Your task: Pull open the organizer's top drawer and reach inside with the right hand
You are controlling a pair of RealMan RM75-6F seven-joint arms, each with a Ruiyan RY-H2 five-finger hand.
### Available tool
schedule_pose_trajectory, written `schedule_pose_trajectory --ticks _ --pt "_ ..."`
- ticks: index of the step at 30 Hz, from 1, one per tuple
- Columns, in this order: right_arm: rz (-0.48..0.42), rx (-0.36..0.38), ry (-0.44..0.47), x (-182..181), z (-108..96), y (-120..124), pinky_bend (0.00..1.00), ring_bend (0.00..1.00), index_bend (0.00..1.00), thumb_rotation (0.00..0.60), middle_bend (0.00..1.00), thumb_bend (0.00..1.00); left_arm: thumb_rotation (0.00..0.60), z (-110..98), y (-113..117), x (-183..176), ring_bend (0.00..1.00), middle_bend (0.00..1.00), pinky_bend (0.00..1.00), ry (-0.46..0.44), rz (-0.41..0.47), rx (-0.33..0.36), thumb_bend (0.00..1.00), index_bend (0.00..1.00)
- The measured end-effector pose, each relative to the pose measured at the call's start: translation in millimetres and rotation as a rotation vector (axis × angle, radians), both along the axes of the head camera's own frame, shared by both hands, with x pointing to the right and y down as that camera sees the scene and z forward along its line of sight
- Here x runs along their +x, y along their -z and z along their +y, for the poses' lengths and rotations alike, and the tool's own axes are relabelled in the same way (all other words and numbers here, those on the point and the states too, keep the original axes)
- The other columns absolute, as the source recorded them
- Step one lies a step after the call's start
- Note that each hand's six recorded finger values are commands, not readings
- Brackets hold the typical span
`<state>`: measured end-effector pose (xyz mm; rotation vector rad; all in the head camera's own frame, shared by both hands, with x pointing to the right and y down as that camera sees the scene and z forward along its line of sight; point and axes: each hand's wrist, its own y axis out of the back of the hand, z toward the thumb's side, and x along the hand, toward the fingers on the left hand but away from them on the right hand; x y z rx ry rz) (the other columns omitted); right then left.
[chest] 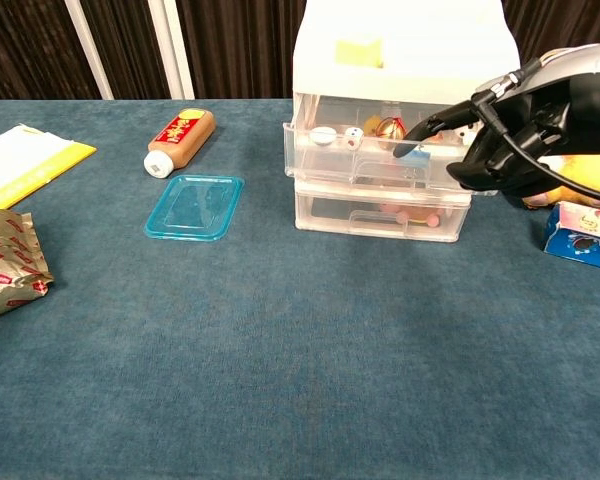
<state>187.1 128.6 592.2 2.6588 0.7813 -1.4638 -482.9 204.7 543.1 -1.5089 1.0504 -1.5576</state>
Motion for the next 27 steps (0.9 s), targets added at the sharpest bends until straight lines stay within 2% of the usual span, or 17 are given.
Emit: schedule_pose_trajectory --ticks 16,27 --pt "0.003 0.003 0.014 9 -3 3 0.91 0.91 0.19 0.600 0.87 0.66 0.600 0 0 0 0.00 0.03 0.00 -0.002 -0.002 0.000 0.42 0.10" --pt "0.005 -0.026 0.067 11 2 5 0.91 0.91 0.19 0.600 0.87 0.66 0.600 0 0 0 0.00 0.03 0.00 -0.001 -0.002 0.002 0.42 0.10"
